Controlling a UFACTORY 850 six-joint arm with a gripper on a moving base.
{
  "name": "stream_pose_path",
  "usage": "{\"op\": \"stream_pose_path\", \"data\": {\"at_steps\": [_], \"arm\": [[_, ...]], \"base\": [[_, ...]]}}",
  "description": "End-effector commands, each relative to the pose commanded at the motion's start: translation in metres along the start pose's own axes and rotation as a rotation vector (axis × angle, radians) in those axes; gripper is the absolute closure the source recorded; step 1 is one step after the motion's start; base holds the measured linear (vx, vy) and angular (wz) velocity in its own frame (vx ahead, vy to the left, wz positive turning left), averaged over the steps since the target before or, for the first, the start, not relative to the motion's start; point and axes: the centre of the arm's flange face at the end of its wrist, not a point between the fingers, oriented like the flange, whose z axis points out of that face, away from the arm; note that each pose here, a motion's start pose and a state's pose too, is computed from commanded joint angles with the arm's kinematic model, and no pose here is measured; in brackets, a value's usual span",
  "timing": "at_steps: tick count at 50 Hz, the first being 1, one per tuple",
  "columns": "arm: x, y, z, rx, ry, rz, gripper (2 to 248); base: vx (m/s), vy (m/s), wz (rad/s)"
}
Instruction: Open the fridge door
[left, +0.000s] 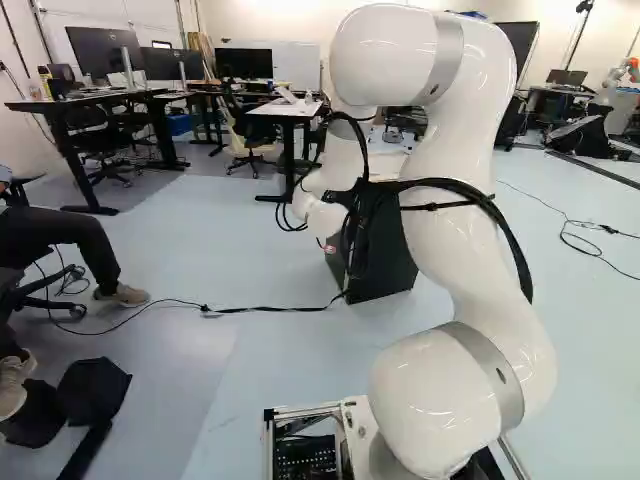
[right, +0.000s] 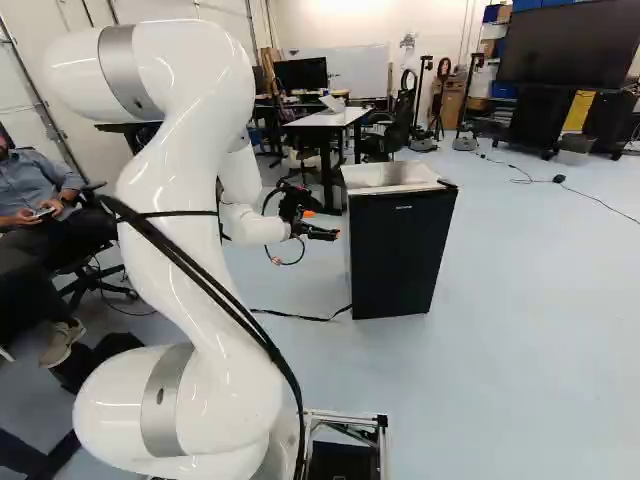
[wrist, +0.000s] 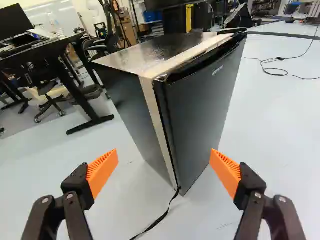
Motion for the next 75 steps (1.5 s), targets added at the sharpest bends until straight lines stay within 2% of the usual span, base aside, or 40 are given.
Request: {"op": "stream_pose_path", "data": {"at_steps": [31,59,75], "arm": [[-0.024,-0.003,0.031,-0.079,0.077,0.005,3],[-0.023,-0.012,0.048,-0.093,0.108,0.026,3],[-0.019,-0.012,0.063,-0.107,0.119,0.041,3]], "base": [[0.0,0.0,0.0],[0.0,0.0,0.0],[0.0,0.0,0.0]]}}
